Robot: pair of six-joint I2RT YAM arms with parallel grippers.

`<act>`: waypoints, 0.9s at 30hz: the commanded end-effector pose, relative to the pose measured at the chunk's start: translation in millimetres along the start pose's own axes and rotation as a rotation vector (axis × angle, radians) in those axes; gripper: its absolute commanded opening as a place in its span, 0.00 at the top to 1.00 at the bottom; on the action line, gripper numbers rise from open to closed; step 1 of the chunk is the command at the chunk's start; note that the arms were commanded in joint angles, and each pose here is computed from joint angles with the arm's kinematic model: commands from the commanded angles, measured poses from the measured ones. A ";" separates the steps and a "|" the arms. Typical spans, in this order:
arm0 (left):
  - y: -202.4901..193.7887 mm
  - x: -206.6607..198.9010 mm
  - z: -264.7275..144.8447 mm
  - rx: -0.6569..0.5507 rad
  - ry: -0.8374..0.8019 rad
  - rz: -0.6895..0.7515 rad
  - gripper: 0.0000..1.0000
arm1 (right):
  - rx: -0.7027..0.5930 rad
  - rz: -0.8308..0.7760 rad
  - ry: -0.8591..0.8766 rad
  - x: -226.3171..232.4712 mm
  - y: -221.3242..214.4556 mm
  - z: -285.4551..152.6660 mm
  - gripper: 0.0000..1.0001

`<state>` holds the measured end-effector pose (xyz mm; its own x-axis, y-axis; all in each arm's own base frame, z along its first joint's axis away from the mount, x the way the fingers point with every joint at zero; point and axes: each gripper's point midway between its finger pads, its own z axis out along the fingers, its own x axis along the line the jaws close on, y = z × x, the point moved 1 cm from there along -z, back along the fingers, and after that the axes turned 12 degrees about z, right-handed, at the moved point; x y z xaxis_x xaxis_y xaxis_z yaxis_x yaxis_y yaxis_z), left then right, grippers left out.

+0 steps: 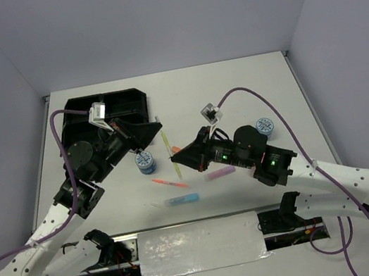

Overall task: Sort the stationery into containers
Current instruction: Close the pen cap on the pen.

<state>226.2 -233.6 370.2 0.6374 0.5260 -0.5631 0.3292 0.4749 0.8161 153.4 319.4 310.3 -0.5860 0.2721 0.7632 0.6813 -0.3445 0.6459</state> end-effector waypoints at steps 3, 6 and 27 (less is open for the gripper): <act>20.8 -17.9 -5.7 -0.063 -0.052 0.040 1.00 | -0.059 -0.037 0.022 16.8 24.4 -1.0 1.00; 23.7 -19.5 -6.8 -0.072 -0.055 0.044 1.00 | -0.051 -0.031 0.021 15.2 21.5 0.4 1.00; 17.9 -18.5 -2.3 -0.055 -0.066 0.030 1.00 | -0.034 -0.020 0.033 13.6 17.0 5.7 1.00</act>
<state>224.3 -231.5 371.9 0.6447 0.5318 -0.5491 0.3148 0.4698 0.8247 157.6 321.1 303.9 -0.5784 0.2978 0.7594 0.6840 -0.3303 0.6505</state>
